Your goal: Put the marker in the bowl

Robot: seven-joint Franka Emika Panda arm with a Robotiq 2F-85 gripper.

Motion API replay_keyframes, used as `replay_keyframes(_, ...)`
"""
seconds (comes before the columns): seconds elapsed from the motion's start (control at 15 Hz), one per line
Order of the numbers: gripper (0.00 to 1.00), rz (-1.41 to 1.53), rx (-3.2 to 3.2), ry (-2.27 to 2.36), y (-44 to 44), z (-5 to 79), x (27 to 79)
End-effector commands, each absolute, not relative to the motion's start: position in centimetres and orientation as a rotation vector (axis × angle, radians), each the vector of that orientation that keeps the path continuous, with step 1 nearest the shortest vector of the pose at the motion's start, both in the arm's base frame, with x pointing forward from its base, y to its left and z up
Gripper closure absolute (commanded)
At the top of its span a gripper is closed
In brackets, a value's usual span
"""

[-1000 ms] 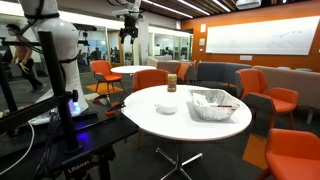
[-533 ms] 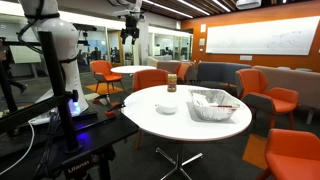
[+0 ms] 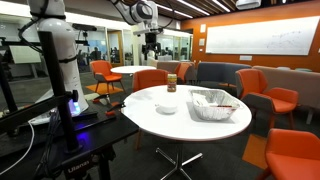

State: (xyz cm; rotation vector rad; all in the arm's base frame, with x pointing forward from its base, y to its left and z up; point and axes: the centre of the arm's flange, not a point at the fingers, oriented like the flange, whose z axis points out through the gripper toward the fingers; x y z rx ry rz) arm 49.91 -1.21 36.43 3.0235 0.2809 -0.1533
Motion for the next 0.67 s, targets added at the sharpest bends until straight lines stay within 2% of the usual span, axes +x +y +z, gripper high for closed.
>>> replay_keyframes(0.0,0.0,-0.066,3.023,0.358,-3.8,30.8,53.4)
replay_keyframes(0.6,0.0,-0.208,3.016,0.524,-5.5,17.7,57.0)
